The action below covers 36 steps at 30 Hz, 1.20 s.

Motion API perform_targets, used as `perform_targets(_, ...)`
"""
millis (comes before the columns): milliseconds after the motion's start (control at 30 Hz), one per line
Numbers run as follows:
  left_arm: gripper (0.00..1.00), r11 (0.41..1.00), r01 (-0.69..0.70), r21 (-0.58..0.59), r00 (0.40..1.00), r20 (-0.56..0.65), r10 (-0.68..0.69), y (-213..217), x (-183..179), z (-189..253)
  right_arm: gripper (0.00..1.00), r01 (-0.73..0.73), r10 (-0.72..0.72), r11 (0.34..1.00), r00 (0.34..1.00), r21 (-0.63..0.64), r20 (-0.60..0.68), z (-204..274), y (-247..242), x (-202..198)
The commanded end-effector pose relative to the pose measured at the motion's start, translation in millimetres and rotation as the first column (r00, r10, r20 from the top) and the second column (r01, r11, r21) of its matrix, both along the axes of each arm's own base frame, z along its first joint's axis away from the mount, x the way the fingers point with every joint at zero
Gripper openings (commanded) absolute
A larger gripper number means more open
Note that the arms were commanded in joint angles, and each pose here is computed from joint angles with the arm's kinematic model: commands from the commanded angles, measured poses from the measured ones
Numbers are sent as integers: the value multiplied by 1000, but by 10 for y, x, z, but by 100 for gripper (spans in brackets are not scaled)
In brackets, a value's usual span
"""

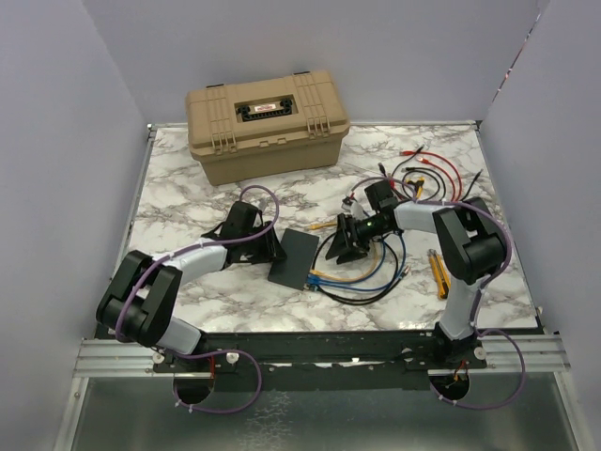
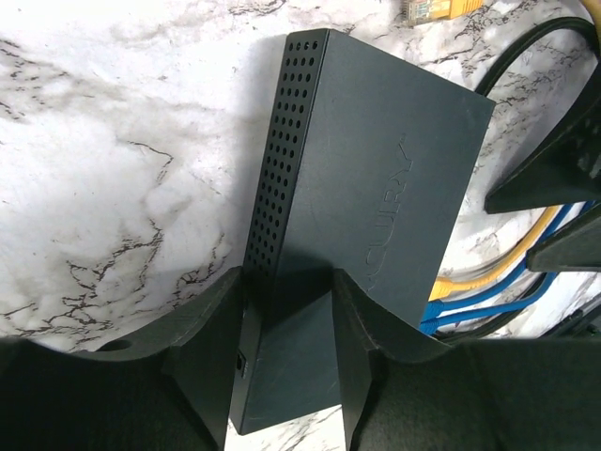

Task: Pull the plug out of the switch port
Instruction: Pull the connector from the switch port.

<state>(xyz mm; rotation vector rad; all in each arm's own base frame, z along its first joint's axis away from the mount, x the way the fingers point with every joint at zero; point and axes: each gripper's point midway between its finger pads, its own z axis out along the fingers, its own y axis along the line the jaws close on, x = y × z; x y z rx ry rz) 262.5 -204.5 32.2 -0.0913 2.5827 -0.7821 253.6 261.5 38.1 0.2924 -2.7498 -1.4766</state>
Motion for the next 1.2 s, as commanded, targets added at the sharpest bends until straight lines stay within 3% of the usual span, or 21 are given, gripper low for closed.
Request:
perform_targets(0, 41, 999, -6, 52, 994, -111, 12, 136, -314, -240, 61, -72, 72, 997, 997, -7, 26, -123, 49, -140)
perform_targets(567, 31, 996, -33, 77, 989, -142, 44, 200, -404, -346, 44, -105, 102, 993, 993, 58, 54, -282, 335, -191)
perform_targets(933, 30, 996, -37, 86, 987, -151, 50, 206, -406, -380, 48, -130, 129, 988, 991, 86, 24, -310, 359, -317)
perform_targets(1167, 28, 995, -44, 86, 985, -165, 58, 204, -423, -403, 35, -126, 126, 989, 992, 75, 4, -361, 354, -401)
